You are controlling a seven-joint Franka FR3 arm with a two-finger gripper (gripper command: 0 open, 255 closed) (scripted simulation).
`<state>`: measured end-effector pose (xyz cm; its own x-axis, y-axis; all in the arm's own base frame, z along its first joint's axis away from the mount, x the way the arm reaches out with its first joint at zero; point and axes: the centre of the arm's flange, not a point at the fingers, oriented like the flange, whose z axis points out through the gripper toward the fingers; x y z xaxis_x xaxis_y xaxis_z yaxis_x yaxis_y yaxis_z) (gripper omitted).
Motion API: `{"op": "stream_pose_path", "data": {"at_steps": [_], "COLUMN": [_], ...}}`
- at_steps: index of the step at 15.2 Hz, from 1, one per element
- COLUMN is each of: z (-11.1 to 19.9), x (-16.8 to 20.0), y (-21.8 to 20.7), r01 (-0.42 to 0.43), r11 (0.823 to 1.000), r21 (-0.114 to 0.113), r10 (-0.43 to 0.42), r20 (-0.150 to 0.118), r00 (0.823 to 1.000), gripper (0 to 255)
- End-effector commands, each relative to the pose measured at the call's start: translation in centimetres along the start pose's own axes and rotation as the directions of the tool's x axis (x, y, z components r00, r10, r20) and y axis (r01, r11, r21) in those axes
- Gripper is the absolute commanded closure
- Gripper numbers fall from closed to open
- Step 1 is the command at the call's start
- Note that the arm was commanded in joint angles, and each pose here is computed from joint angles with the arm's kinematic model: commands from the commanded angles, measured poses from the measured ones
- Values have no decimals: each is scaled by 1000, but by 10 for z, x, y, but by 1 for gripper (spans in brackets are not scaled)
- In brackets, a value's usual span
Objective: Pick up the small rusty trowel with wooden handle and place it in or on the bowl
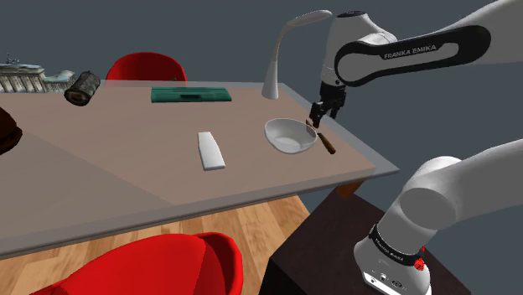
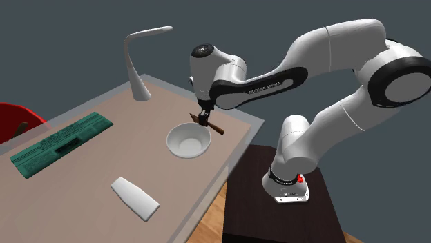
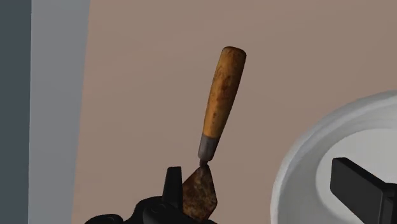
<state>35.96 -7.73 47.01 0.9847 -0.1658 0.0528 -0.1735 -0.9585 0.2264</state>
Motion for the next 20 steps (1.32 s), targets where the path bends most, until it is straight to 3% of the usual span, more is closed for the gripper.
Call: {"op": "stream_pose_path", "data": {"at_steps": [1,4,11,19,20], "z": [22,50,87,90,90], "x": [10,24,24,24,24], "y": [8,17,18,18,18], "r01": [-28,-63,-63,-63,-63], "r11": [999,997,997,997,997], "r21": [-16,-36,-36,-36,-36], "r10": [28,62,62,62,62], "r20": [-5,-10,-10,-10,-10], "r00": [1000,998,998,998,998], "gripper": [0,0,0,0,255]}}
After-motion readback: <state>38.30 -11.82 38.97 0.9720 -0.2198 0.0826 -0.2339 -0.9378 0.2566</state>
